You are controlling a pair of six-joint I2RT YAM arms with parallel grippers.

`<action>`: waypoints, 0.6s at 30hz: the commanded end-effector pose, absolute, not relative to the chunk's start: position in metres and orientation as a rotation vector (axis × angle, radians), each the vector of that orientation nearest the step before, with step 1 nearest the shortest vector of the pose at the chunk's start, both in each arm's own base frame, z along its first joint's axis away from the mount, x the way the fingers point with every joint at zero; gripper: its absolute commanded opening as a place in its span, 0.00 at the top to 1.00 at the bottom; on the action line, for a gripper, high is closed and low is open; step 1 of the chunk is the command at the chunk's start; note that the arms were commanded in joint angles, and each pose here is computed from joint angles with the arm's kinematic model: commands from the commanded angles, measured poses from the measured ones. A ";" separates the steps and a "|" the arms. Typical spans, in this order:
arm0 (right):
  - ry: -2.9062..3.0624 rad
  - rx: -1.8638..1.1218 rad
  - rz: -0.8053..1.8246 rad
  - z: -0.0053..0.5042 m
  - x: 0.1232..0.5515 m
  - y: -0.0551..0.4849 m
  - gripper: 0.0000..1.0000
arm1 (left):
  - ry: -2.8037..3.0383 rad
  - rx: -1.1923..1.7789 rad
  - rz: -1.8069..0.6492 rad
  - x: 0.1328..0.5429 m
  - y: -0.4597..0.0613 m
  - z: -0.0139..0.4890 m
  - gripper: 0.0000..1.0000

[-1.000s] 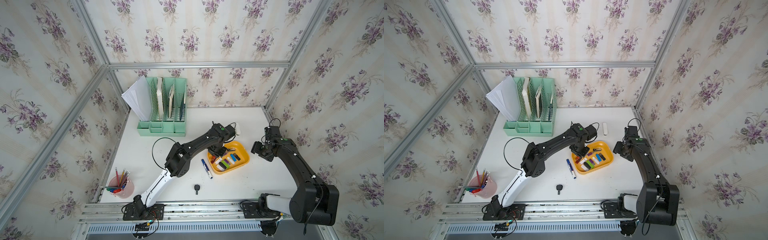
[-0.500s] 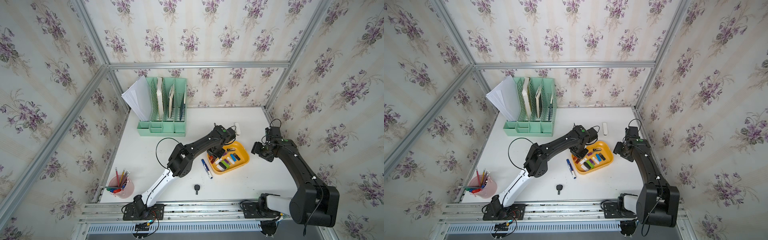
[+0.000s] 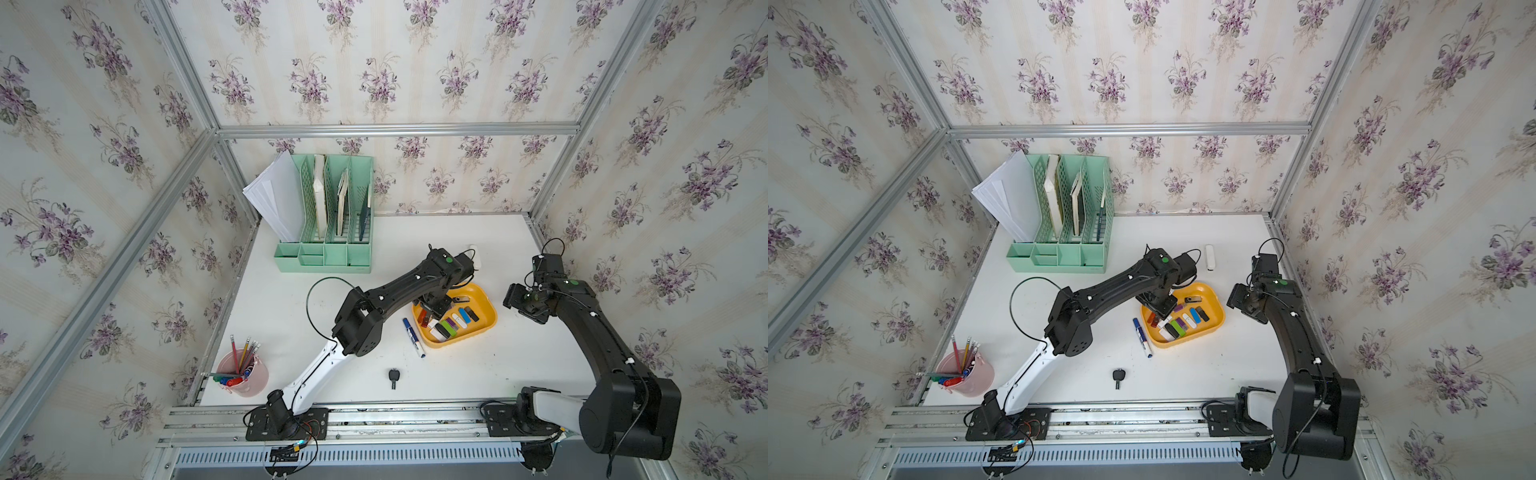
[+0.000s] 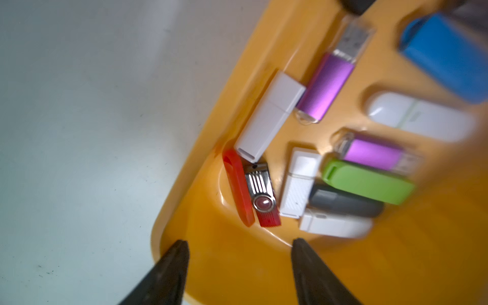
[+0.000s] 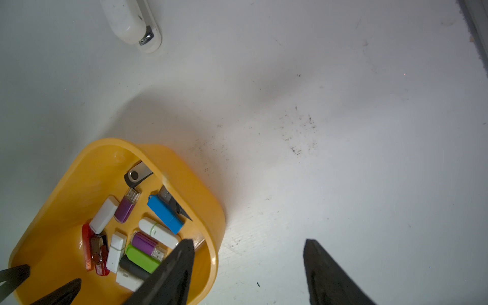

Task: Put the usb flash drive into the storage box
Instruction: Place the USB flash in the storage box.

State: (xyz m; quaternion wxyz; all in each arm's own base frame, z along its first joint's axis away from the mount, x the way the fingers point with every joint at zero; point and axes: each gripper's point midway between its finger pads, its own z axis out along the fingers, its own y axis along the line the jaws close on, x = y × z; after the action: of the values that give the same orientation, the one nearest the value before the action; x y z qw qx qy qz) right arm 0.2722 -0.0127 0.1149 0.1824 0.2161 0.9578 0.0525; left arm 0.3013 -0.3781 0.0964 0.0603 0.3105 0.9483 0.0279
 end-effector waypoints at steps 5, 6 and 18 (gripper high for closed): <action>2.595 0.488 0.261 0.149 0.281 0.001 0.07 | 2.589 0.600 -0.170 0.324 -0.329 0.229 0.01; 2.571 0.479 0.270 0.156 0.282 0.002 0.01 | 2.544 0.539 -0.127 0.329 -0.305 0.239 0.01; 2.085 0.484 0.294 0.229 0.305 -0.006 0.00 | 2.007 -0.049 0.411 0.308 -0.026 0.226 0.01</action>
State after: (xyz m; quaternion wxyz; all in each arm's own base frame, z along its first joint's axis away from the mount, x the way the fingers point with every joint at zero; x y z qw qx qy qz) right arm 0.2926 -0.0003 0.2102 0.4089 0.1832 0.8859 0.1201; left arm 0.2936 -0.0495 0.2009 0.4318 0.0153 0.8934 0.1231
